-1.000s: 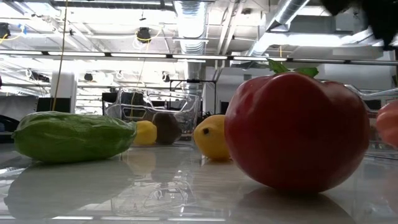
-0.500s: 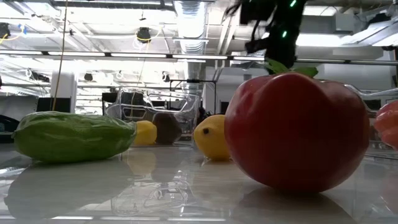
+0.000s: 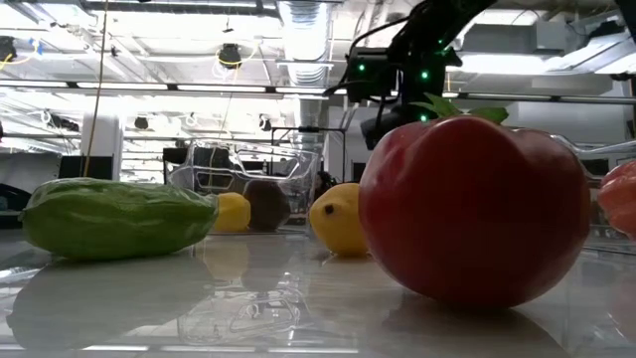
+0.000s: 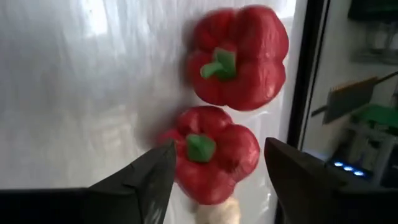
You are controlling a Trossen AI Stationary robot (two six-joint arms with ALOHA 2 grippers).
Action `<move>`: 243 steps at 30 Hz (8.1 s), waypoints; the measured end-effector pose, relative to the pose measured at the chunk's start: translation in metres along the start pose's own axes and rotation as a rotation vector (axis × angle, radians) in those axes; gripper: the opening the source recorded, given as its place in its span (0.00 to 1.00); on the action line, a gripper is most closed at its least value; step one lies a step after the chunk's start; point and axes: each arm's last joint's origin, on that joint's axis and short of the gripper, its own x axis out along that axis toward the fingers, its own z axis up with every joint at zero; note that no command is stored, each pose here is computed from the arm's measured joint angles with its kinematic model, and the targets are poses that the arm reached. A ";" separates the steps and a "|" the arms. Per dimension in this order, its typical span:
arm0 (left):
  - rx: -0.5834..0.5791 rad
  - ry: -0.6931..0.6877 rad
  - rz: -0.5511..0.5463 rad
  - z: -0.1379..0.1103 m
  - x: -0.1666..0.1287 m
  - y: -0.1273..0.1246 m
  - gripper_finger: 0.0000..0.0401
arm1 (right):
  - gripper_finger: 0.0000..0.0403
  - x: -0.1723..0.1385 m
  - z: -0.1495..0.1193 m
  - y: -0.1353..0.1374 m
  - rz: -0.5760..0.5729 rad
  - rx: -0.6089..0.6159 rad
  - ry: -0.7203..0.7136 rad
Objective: Sort produce into baskets
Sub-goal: Put the right red bell pepper into the bottom transparent bin, then put the yellow lemon into the top transparent bin, then put the green lime into the top transparent bin
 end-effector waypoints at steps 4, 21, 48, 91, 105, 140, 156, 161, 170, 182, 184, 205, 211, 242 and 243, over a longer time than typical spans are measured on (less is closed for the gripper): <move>0.000 0.000 0.001 0.000 0.000 0.000 0.67 | 0.64 0.008 -0.005 0.008 -0.007 -0.015 -0.026; -0.002 -0.009 0.002 0.001 0.000 0.000 0.67 | 0.49 0.022 -0.018 0.028 -0.080 -0.016 -0.108; 0.001 -0.008 0.002 0.001 0.000 0.000 0.67 | 0.08 0.035 -0.022 0.010 -0.077 0.053 -0.080; -0.030 0.001 0.001 0.000 0.000 0.000 0.67 | 0.35 -0.233 -0.101 0.056 0.572 0.546 0.129; -0.031 0.000 0.001 0.000 0.000 0.000 0.67 | 0.61 -0.212 -0.032 0.078 0.720 0.438 -0.184; -0.026 0.002 0.000 0.000 0.000 0.000 0.67 | 0.69 -0.143 0.076 0.139 0.803 -0.067 -0.385; -0.025 0.002 0.000 0.000 0.000 0.000 0.67 | 0.96 -0.138 0.077 0.136 0.703 -0.113 -0.419; -0.025 0.003 0.000 0.000 0.000 0.000 0.67 | 0.96 -0.128 0.071 0.147 0.635 -0.215 -0.425; -0.025 0.002 0.001 0.000 0.000 0.000 0.67 | 0.86 -0.113 0.071 0.163 0.612 -0.317 -0.455; -0.016 0.006 0.000 -0.001 0.000 0.000 0.67 | 0.63 -0.086 0.074 0.170 0.578 -0.361 -0.371; -0.016 0.005 0.000 0.000 0.000 0.000 0.67 | 0.60 -0.088 0.074 0.162 0.575 -0.344 -0.375; -0.024 -0.001 0.001 0.000 0.000 0.000 0.67 | 0.69 -0.102 0.115 -0.006 0.352 0.204 -0.980; -0.015 0.002 0.001 0.000 0.000 0.000 0.67 | 0.80 -0.084 0.117 -0.005 0.438 0.197 -0.938; -0.230 1.034 -0.275 -0.047 0.101 -0.135 0.67 | 0.74 -0.188 -0.088 -0.072 -0.057 0.485 -1.278; -0.220 1.023 -0.282 -0.044 0.101 -0.142 0.67 | 0.74 -0.188 -0.089 -0.070 -0.036 0.481 -1.279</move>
